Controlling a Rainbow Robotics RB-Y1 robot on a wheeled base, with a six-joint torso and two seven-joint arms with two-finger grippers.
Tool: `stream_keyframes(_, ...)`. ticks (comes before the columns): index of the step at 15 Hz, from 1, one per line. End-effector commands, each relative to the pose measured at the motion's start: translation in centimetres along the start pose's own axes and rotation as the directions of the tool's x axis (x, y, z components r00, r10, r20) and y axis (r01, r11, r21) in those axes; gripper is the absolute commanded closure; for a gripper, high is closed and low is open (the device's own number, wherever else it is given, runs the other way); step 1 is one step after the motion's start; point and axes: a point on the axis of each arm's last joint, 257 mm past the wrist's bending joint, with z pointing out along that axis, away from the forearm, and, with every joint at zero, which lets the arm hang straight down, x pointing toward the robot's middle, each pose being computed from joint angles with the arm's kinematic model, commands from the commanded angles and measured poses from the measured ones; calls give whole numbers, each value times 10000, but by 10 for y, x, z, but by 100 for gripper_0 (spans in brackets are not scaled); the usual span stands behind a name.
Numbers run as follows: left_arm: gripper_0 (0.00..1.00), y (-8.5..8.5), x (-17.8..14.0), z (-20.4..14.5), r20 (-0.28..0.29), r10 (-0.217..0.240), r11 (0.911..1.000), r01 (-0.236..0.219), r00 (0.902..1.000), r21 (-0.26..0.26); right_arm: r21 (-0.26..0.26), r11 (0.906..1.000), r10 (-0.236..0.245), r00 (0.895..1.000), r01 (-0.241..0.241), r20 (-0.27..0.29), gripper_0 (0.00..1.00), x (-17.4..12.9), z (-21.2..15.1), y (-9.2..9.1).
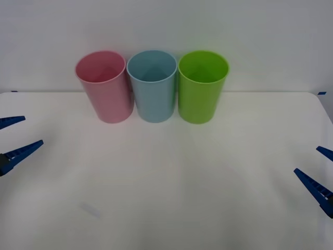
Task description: Grasp the object on the table and drop it into the matching bin: aluminum can to the light blue bin, PET bottle to the pink bin.
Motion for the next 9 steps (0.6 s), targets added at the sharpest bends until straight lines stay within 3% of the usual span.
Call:
stream_keyframes(1,0,-8,18,-23,-327,239,9997,-239,9992,-12,0,10000,0,10000,0,0,0,0,0,0)
stream_keyframes(7,0,-23,40,-47,-421,-47,9999,42,9991,-137,0,10000,0,10000,0,0,0,0,0,0)
stream_keyframes(9,0,-30,38,-46,-162,-349,9994,349,9993,19,0,10000,0,10000,0,0,0,0,0,0)
